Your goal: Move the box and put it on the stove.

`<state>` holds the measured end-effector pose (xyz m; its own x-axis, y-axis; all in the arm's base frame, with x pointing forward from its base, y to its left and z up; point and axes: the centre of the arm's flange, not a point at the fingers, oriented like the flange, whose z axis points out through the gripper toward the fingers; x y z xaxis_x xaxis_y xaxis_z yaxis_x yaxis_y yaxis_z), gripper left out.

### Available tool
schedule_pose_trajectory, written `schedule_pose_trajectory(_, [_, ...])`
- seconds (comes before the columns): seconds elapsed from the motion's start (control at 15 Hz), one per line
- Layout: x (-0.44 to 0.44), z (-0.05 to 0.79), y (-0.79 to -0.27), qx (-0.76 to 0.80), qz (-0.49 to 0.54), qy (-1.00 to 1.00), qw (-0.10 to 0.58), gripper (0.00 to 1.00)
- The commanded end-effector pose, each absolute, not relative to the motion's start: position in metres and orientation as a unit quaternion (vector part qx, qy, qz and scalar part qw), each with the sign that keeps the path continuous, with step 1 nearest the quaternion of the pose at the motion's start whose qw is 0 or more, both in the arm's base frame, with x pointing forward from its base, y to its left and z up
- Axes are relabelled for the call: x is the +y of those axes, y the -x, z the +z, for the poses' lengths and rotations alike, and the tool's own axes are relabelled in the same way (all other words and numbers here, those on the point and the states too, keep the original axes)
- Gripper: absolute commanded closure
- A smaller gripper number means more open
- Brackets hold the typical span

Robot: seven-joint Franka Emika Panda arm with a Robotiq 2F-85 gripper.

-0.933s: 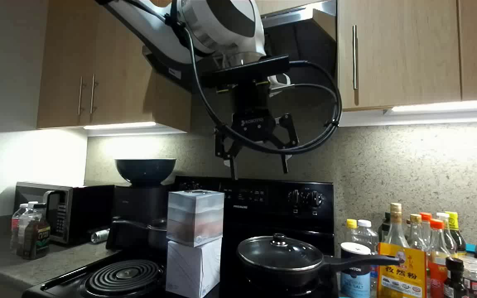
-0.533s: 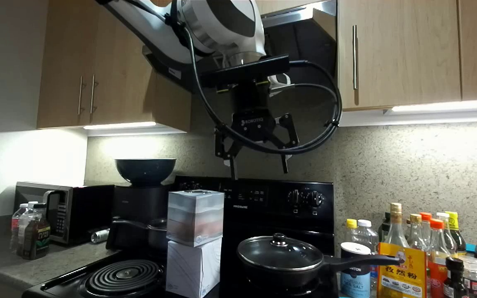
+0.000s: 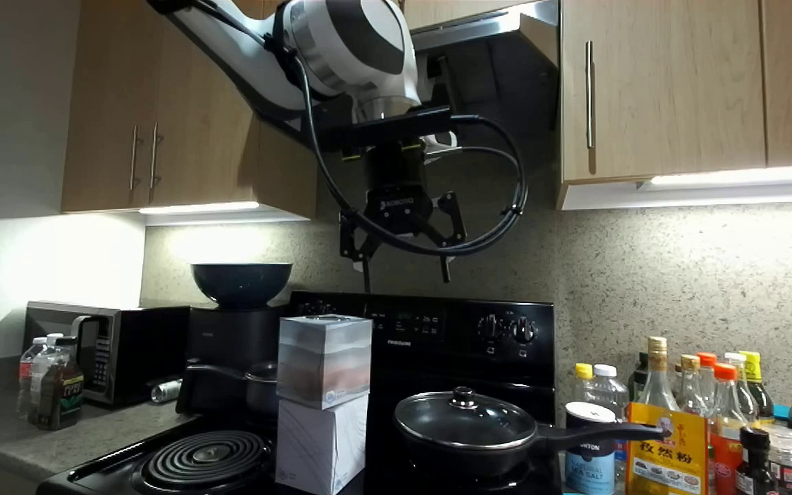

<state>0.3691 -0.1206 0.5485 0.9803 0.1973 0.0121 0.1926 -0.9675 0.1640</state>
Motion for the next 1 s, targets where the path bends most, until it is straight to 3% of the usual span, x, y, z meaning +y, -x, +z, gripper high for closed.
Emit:
schedule_pose_trajectory(0.0, [-0.078, 0.55, -0.411, 0.113, 0.013, -0.99, 0.084, 0.0])
schedule_pose_trajectory(0.53, [-0.059, 0.553, -0.417, 0.135, 0.012, -0.986, 0.098, 0.0])
schedule_pose_trajectory(0.8, [-0.024, 0.549, -0.44, 0.088, 0.038, -0.995, -0.008, 0.0])
schedule_pose_trajectory(0.93, [-0.006, 0.544, -0.456, 0.036, 0.059, -0.997, -0.024, 0.0])
